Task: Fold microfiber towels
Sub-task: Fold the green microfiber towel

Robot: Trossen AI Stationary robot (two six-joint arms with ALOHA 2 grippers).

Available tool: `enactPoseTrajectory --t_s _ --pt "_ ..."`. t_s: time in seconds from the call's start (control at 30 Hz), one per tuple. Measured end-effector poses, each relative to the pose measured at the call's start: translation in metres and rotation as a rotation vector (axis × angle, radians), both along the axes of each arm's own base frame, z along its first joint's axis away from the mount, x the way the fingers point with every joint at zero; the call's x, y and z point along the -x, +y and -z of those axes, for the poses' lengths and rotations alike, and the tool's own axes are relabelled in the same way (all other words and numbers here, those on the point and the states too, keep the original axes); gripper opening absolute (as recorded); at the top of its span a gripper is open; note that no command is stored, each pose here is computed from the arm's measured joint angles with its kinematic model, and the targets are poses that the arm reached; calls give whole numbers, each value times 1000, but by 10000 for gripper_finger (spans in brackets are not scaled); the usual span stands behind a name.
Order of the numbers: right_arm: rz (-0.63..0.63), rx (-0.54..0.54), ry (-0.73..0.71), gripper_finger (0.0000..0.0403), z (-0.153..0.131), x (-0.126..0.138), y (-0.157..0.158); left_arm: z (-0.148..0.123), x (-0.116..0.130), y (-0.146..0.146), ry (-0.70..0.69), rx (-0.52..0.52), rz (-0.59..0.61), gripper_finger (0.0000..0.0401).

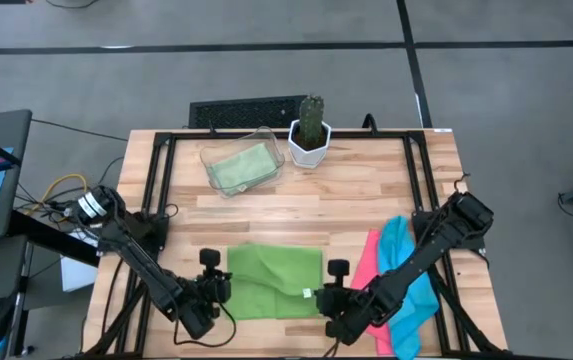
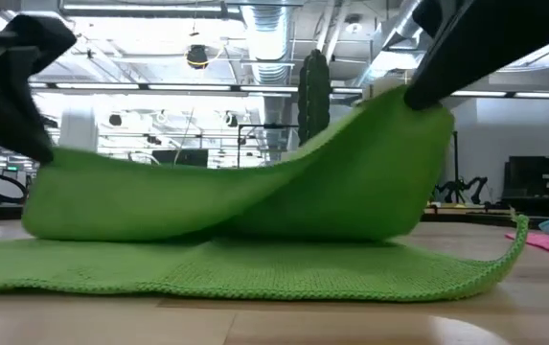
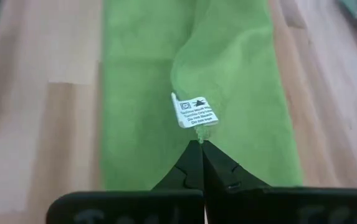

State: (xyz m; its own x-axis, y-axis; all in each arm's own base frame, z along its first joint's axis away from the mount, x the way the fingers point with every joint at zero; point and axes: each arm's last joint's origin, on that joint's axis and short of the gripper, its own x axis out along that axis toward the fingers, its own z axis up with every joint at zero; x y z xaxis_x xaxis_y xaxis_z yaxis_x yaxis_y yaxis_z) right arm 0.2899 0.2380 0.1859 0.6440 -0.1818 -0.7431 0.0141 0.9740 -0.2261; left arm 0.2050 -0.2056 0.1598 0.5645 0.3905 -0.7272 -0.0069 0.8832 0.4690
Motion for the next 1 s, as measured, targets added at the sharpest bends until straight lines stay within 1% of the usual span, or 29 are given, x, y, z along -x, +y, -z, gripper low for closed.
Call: enactPoseTrajectory --t_s 0.1,0.17,0.37,0.47,0.6,0.67,0.77,0.83,0.9,1.0 --pt "9 -11 9 10 2 3 2 10 -2 -6 40 33 18 2" --pt "0 -30 14 10 2 5 4 14 -4 -8 41 56 20 2" --pt "-14 -75 34 10 9 12 9 11 -2 -17 1 79 35 2" --pt "-22 -108 2 11 14 13 11 10 -2 -21 7 123 51 2" --pt "-31 -147 -14 11 22 11 13 10 1 -22 13 126 42 2" --pt "-38 -135 3 11 25 12 12 10 1 -22 12 129 41 2" --pt "-47 -164 24 11 33 7 14 11 2 -23 18 135 41 2" --pt "-57 -149 56 11 40 10 15 11 2 -23 19 137 41 2" --pt "-66 -189 29 11 44 5 21 11 3 -23 19 137 43 2" --pt "-71 -177 48 11 49 6 19 11 3 -23 21 135 44 2"
